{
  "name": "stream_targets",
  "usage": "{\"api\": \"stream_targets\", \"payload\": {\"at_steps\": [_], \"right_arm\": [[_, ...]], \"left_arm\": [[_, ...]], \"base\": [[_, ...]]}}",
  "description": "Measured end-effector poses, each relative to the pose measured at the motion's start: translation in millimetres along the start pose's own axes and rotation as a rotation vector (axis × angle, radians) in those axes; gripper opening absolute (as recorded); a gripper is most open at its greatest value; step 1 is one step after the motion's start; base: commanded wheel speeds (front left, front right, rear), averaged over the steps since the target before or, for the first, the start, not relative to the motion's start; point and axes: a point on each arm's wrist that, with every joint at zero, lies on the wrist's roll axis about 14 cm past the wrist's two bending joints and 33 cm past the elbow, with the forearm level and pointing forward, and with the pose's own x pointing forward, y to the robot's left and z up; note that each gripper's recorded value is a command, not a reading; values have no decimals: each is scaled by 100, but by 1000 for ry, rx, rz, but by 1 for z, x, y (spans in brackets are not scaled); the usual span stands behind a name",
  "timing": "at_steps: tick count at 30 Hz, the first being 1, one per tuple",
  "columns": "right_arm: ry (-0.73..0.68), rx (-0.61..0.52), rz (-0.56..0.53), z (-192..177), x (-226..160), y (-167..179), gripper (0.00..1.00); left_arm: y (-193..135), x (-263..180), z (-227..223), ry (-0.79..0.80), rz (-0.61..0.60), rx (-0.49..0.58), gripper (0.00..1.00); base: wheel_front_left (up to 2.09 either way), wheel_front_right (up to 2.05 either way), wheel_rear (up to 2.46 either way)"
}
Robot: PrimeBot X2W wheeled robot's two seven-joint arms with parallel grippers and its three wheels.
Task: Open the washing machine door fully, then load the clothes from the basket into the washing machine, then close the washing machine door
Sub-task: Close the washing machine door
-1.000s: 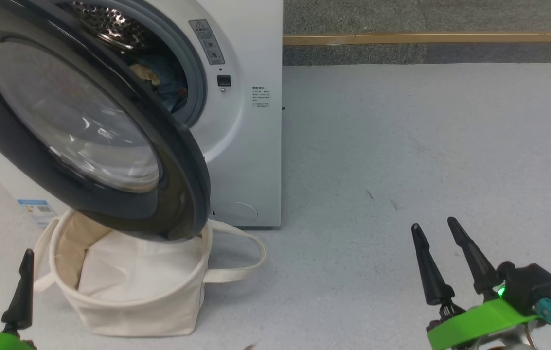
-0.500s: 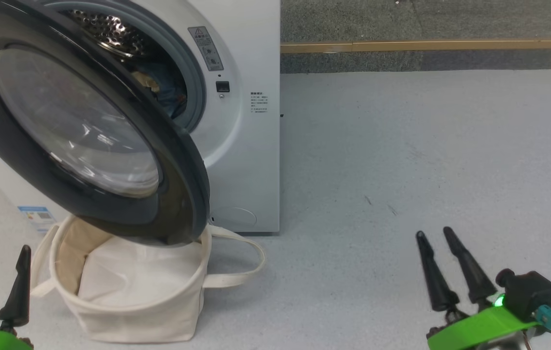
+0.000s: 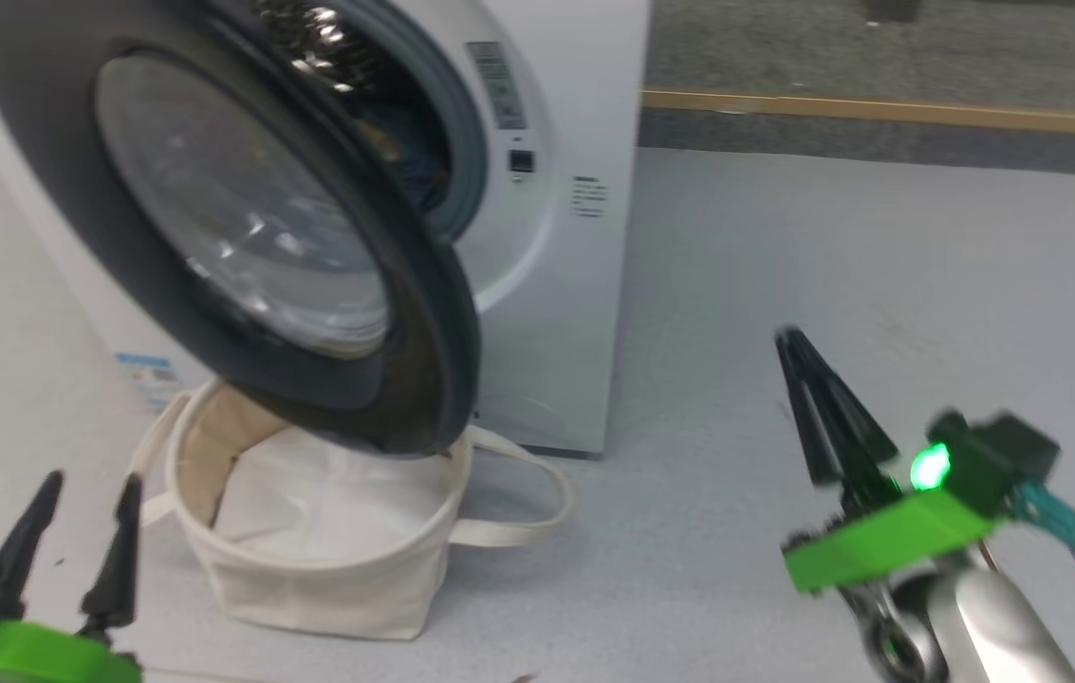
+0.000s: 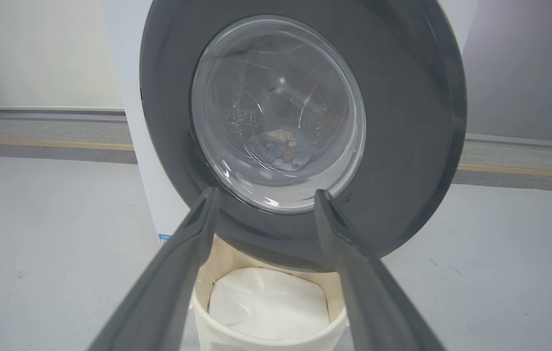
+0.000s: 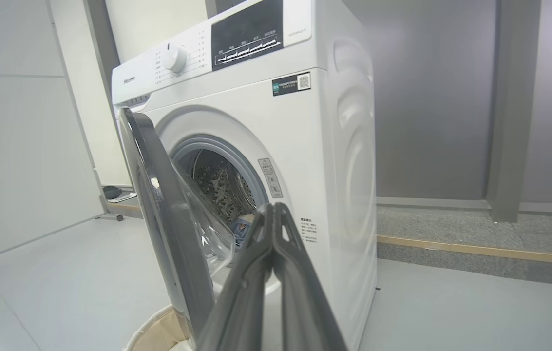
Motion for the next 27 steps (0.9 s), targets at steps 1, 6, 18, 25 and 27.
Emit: {"api": "stream_targets", "payload": {"at_steps": [1, 6, 18, 25, 27], "right_arm": [[-9, -1, 32, 3, 10, 8, 0], [-19, 41, 229, 8, 57, 67, 0], [105, 127, 481, -40, 94, 162, 0], [233, 267, 476, -85, 107, 171, 0], [260, 294, 450, -96, 112, 166, 0]], "left_arm": [[-2, 0, 2, -7, -1, 1, 100], [-1, -5, 16, -51, 22, 7, 100], [11, -18, 31, -79, 75, 16, 100], [23, -19, 27, -67, 115, 12, 100], [24, -19, 25, -61, 114, 12, 100]], "base": [[0, 0, 0], [0, 0, 0], [0, 0, 0], [0, 0, 0], [0, 0, 0]]}}
